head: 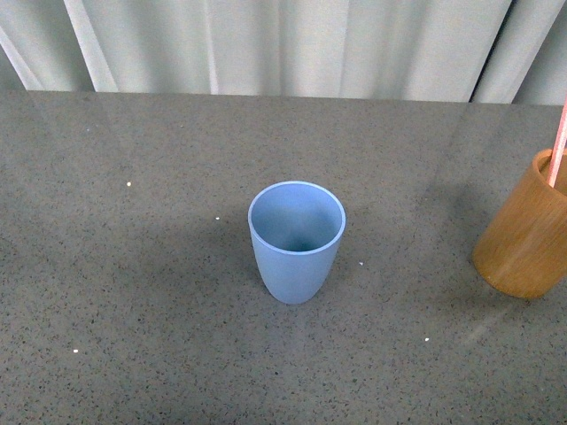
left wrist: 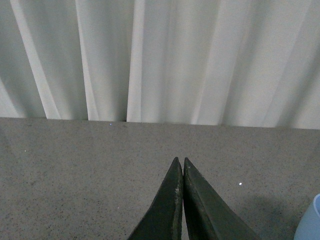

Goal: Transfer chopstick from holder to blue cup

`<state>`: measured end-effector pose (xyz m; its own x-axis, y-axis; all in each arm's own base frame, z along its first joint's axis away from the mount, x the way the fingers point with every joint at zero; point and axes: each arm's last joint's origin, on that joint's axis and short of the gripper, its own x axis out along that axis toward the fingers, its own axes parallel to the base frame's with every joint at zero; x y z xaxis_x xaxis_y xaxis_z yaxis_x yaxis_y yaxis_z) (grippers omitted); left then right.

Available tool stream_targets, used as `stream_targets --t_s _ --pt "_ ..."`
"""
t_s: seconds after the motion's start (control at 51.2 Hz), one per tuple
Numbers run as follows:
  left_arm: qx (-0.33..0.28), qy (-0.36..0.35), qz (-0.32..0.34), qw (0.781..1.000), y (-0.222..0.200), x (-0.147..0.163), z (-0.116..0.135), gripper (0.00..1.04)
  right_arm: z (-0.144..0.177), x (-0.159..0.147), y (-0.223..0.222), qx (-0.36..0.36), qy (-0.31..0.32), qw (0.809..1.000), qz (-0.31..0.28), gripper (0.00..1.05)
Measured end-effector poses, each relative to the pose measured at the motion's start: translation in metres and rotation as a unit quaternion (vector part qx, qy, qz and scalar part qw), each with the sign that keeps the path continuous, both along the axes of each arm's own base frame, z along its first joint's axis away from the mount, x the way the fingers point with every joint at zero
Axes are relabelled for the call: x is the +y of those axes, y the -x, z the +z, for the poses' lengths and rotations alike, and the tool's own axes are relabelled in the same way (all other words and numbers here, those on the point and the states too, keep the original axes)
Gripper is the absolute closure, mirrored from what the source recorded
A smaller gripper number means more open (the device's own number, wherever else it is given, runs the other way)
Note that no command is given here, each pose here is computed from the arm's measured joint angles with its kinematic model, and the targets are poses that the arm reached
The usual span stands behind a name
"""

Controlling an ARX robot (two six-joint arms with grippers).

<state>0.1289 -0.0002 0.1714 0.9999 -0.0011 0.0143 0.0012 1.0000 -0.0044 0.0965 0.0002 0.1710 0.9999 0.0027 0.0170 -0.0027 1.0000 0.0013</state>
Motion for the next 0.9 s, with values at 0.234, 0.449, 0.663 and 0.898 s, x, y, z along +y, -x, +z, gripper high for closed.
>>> stream_targets --t_s 0.234,0.449,0.663,0.898 --pt "-0.004 0.000 0.000 1.000 0.009 0.000 0.002 1.01 0.000 0.000 0.000 0.000 0.000 1.000 0.000 0.10" --pt "-0.004 0.000 0.000 1.000 0.015 0.000 0.002 1.01 0.000 0.000 0.000 0.000 0.000 1.000 0.000 0.10" --pt "-0.004 0.000 0.000 1.000 0.020 0.000 0.001 1.01 0.000 0.000 0.000 0.000 0.000 1.000 0.000 0.10" --pt "-0.002 0.000 -0.001 1.000 0.032 0.000 -0.001 1.01 0.000 0.000 0.000 0.000 0.000 1.000 0.000 0.10"
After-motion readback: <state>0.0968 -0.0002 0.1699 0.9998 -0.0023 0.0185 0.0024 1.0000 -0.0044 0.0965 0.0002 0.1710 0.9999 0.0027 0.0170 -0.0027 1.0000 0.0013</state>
